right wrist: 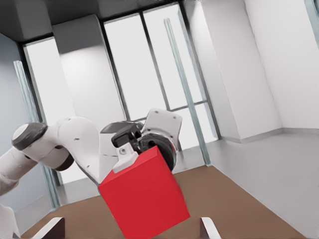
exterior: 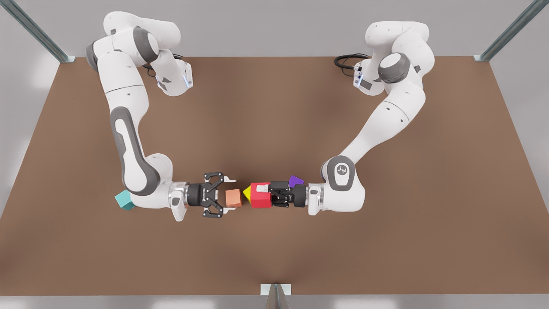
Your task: Pick up red wooden cube and pass to hand red wooden cube and place in blue wooden cube
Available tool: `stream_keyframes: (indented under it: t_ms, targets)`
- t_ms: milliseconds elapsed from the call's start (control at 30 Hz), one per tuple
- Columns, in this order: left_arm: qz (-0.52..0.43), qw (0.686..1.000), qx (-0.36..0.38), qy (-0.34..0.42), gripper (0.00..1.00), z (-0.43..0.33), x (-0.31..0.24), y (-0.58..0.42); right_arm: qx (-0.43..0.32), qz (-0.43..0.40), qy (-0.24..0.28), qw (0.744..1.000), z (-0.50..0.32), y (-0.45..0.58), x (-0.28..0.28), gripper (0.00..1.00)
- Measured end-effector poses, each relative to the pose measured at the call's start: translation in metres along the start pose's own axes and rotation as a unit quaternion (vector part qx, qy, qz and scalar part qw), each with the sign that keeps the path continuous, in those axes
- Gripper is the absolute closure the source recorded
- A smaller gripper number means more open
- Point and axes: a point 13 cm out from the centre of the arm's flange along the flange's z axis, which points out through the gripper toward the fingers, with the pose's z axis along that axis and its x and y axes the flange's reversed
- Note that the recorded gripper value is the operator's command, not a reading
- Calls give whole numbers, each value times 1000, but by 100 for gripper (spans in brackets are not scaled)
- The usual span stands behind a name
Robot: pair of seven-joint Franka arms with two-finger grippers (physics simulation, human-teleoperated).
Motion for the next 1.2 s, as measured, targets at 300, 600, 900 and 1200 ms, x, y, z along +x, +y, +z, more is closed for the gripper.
stream_keyframes:
  t_ms: [300,600,900,1200]
  targets:
    - [-6,1000,0,3,31,3,5,3,13,-51,-5,999,16,-4,-5,2]
    - [-10,1000,1,4,30,4,5,3,16,-76,0,997,33,-2,0,3]
    - [-14,1000,0,2,30,2,4,3,17,-87,4,996,39,0,7,3]
    - [-19,1000,1,4,30,4,6,4,17,-95,4,995,40,2,4,2]
